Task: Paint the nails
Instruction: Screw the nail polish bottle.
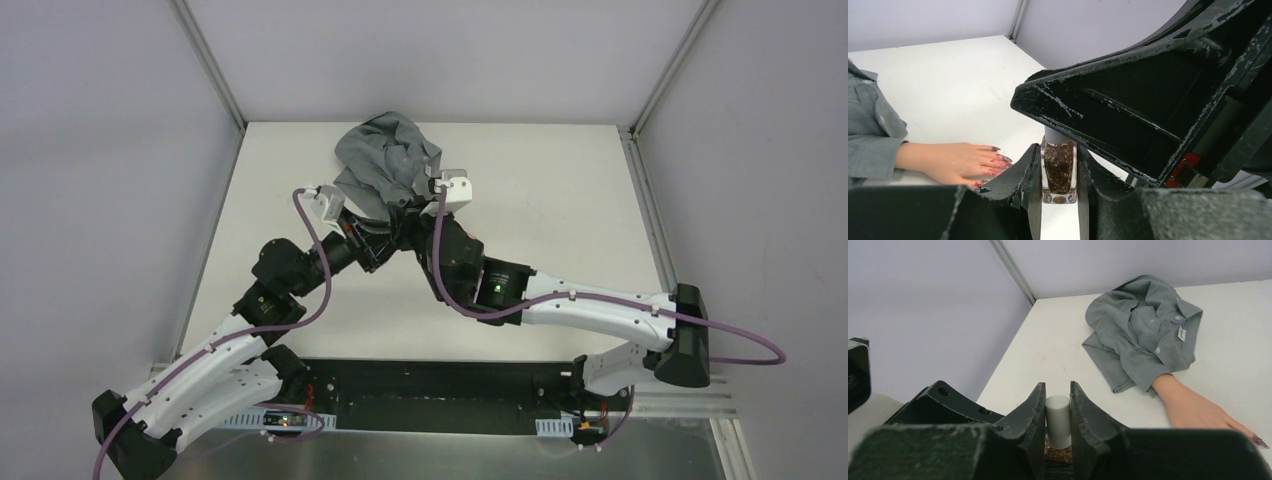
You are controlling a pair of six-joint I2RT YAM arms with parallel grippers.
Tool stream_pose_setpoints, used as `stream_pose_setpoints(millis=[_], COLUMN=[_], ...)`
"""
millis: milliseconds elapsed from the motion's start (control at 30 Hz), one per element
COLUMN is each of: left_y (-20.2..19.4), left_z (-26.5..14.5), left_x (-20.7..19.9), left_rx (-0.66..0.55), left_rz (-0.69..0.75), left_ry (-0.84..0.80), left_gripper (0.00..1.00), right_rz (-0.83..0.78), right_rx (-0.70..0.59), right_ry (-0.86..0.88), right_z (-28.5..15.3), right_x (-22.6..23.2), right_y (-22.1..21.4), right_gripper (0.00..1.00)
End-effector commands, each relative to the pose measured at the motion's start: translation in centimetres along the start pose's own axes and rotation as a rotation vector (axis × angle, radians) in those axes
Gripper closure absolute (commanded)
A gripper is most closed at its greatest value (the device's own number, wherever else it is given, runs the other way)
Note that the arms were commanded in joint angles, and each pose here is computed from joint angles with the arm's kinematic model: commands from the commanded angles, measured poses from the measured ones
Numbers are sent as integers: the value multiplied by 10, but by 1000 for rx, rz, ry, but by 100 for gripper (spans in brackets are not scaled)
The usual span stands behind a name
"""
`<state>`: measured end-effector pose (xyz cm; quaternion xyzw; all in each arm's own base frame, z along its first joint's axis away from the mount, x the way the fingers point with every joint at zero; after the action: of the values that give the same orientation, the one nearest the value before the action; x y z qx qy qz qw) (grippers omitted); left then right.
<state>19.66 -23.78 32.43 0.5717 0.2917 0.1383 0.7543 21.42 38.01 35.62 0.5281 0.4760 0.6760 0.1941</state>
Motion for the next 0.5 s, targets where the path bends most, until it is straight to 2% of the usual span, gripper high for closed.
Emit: stream_pose_setpoints(millis=[0,67,233,333,467], left_y=[7,5,0,-2,0], left_z=[3,2,-6,-11,-15], left_x=[-12,-13,-25,-39,-52], left_rx=[-32,-18,26,57,75], left_rz=[67,63,45,-8,-103], left_ry=[-73,-82,-144,-212,-257], left_gripper=[100,100,100,100,100], right_rz=[53,42,44,122,224], right_rx=[73,74,142,248,332], right_ry=[172,174,212,325,537], right_z=[-16,-19,-30,-41,-67], right_x=[53,50,38,30,26], right_y=[-15,-10,7,15,33], right_gripper=[100,97,46,35,29])
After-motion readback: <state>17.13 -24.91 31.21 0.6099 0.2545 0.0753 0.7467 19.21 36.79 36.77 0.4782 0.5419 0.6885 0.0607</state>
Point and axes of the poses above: each gripper's point midway between its finger pads, its own z axis out along the fingers, its own x axis along the line the jaws close on, y = z × x, the point moved 1 cm from there along -z, back along the fingers, and after that the axes turned 8 degrees about z, right-handed, at the moved point
